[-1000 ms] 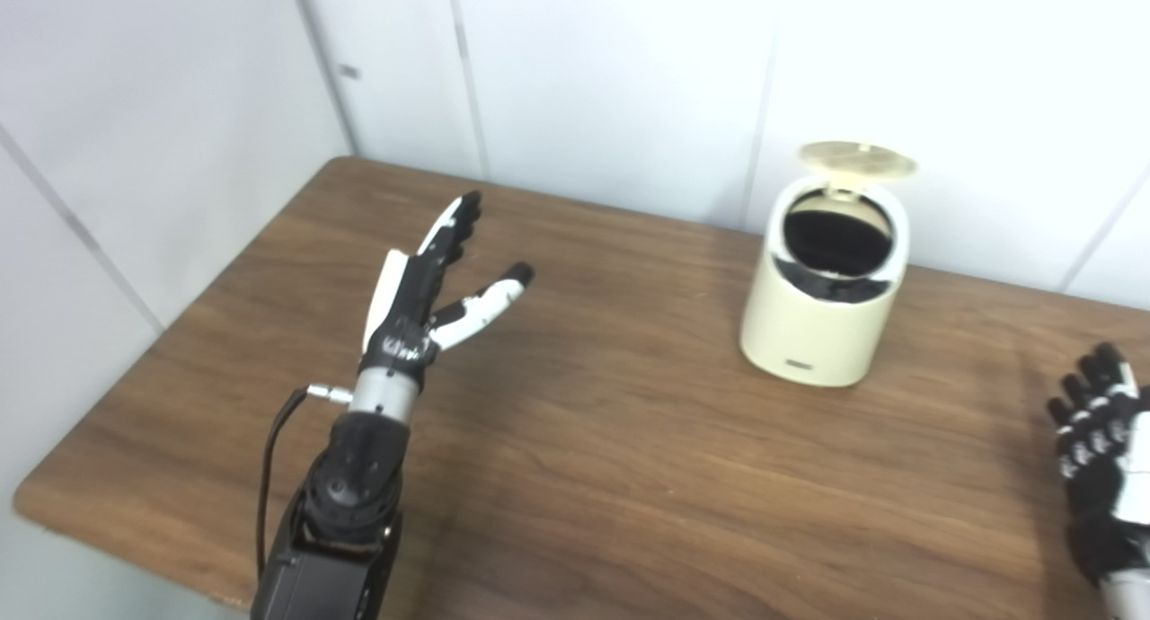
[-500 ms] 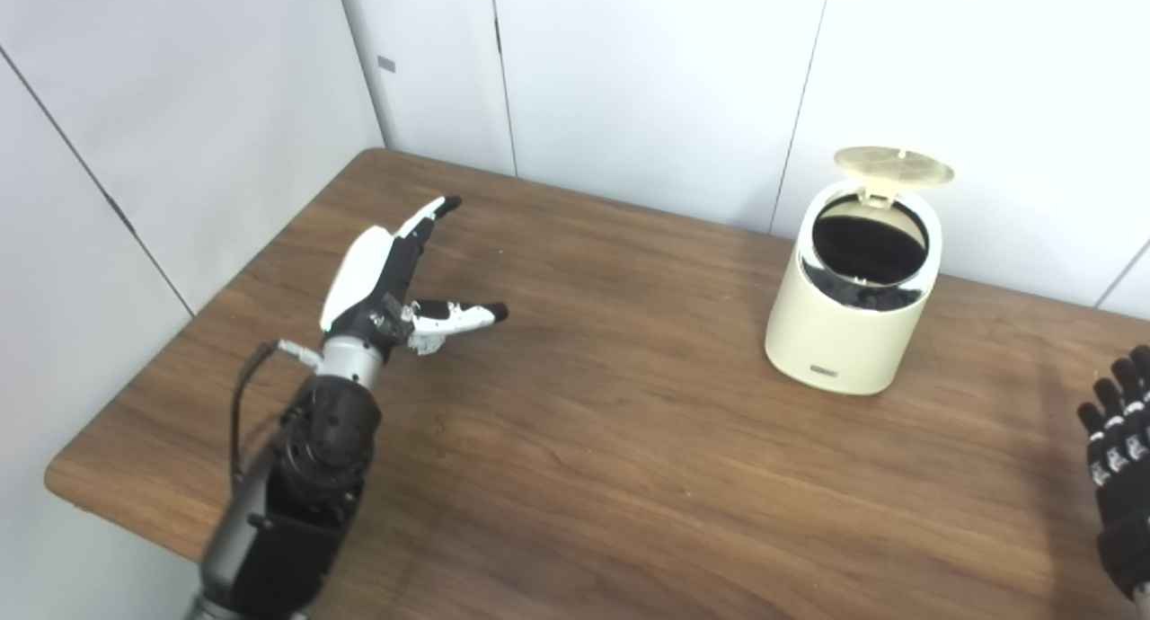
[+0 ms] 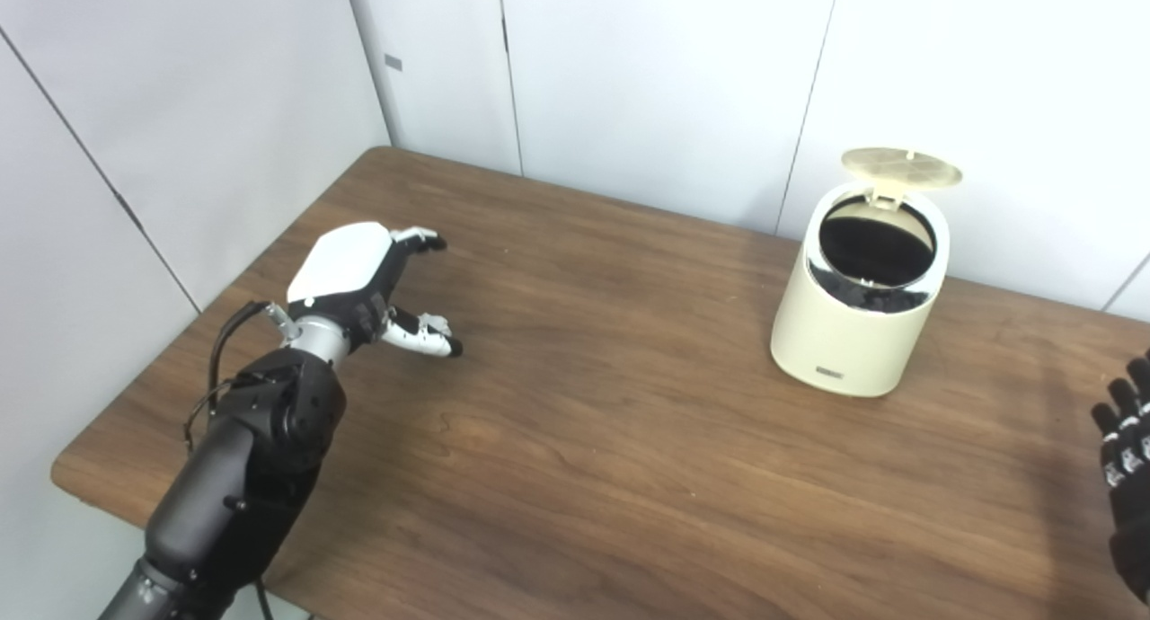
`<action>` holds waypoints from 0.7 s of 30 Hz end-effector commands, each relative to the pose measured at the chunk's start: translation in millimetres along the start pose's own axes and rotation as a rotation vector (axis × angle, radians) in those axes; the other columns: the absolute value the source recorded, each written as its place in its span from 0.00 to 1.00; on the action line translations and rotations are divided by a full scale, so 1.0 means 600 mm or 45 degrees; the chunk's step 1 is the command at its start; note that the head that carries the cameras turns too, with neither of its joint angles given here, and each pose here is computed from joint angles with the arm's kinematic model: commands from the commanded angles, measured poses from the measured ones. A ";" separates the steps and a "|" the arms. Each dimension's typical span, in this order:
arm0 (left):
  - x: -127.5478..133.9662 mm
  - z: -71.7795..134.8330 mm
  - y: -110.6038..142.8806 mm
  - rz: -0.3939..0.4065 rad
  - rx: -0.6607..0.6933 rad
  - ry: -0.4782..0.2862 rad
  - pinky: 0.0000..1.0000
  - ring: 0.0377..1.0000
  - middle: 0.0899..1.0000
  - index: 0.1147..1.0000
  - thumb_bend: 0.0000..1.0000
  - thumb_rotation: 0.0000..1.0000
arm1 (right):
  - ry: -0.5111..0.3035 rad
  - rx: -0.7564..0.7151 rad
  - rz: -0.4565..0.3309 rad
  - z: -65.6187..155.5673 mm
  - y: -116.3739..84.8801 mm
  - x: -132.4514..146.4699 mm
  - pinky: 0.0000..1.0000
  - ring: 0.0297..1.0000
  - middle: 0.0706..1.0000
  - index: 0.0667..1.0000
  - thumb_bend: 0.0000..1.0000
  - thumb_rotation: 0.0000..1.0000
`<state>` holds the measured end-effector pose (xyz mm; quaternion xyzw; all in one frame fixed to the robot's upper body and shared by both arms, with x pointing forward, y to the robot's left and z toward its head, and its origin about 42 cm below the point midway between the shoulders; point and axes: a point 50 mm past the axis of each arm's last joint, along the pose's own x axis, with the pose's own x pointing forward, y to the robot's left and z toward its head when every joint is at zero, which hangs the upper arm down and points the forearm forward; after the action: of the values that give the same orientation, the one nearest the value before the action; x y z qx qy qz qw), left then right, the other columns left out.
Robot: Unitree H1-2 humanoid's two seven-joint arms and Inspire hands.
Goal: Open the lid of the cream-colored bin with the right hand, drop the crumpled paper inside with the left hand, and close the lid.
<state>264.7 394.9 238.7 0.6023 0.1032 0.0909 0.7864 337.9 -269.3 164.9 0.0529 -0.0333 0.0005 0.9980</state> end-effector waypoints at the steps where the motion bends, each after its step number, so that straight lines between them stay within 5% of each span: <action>1: 0.008 -0.004 0.032 0.044 0.071 0.023 0.65 0.79 0.79 0.79 0.95 0.20 | -0.096 -0.004 0.016 0.036 0.010 0.010 1.00 1.00 1.00 0.97 0.52 1.00; 10: 0.029 -0.021 0.018 -0.061 -0.008 0.103 0.64 0.77 0.79 0.78 0.91 0.12 | -0.105 -0.009 0.024 0.040 0.007 0.013 1.00 0.99 0.99 0.96 0.53 1.00; 21: 0.058 -0.033 -0.003 -0.049 -0.070 0.124 0.64 0.74 0.75 0.74 0.85 0.05 | -0.099 0.017 0.021 0.040 0.006 0.010 1.00 0.99 0.98 0.95 0.54 0.99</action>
<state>284.9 416.8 210.1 0.5539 0.1846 0.0859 0.8073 336.9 -268.9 170.0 0.0593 -0.0356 0.0000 0.9976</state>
